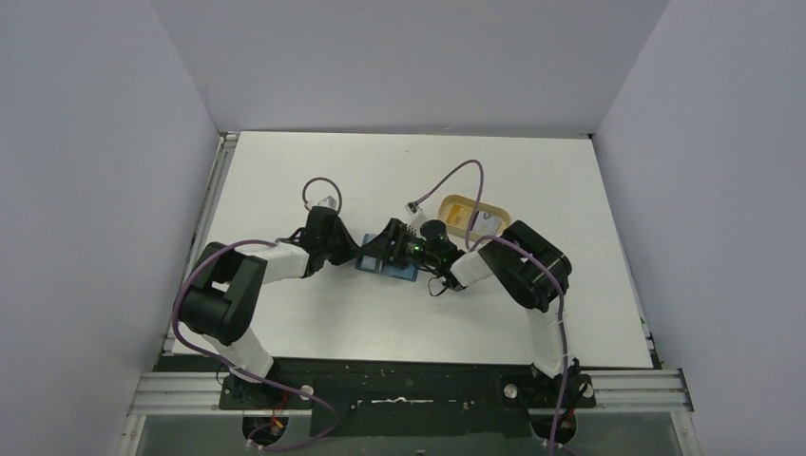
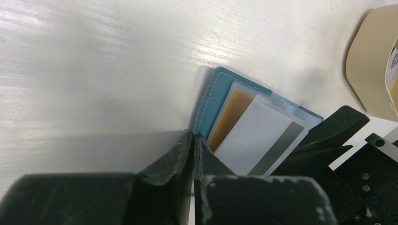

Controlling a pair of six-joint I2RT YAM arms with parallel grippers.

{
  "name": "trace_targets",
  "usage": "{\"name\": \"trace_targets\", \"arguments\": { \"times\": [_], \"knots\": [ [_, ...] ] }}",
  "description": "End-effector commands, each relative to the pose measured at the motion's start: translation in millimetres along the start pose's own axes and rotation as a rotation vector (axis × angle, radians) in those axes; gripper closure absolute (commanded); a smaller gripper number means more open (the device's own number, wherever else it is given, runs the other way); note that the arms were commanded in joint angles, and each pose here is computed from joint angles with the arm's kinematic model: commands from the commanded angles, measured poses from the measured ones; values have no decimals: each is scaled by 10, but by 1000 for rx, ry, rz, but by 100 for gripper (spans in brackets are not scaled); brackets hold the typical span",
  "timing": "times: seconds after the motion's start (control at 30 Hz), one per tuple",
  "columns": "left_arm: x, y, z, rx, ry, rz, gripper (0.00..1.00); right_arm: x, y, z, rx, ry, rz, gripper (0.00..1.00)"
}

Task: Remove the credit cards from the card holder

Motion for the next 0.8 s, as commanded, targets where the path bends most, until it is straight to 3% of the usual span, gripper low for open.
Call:
{"name": "trace_targets", "arguments": {
  "times": [0.0, 0.37, 0.77],
  "knots": [
    [-208, 10, 52, 24, 20, 94, 100, -31, 63, 256, 77, -47, 15, 32],
    [-249, 23, 90, 30, 13, 103, 100, 40, -124, 364, 105, -55, -28, 32],
    [-248, 29, 92, 30, 13, 106, 100, 146, -324, 239, 74, -39, -69, 40]
  ]
}}
Point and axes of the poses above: each gripper's point midway between its finger pads, its own y axis out along the fingers, its own z axis along the line the jaws close on, x = y × z, the point moved 6 cm from there along -y, back along the fingers, and after that the axes turned 10 degrees about y, right-handed, at the moved point
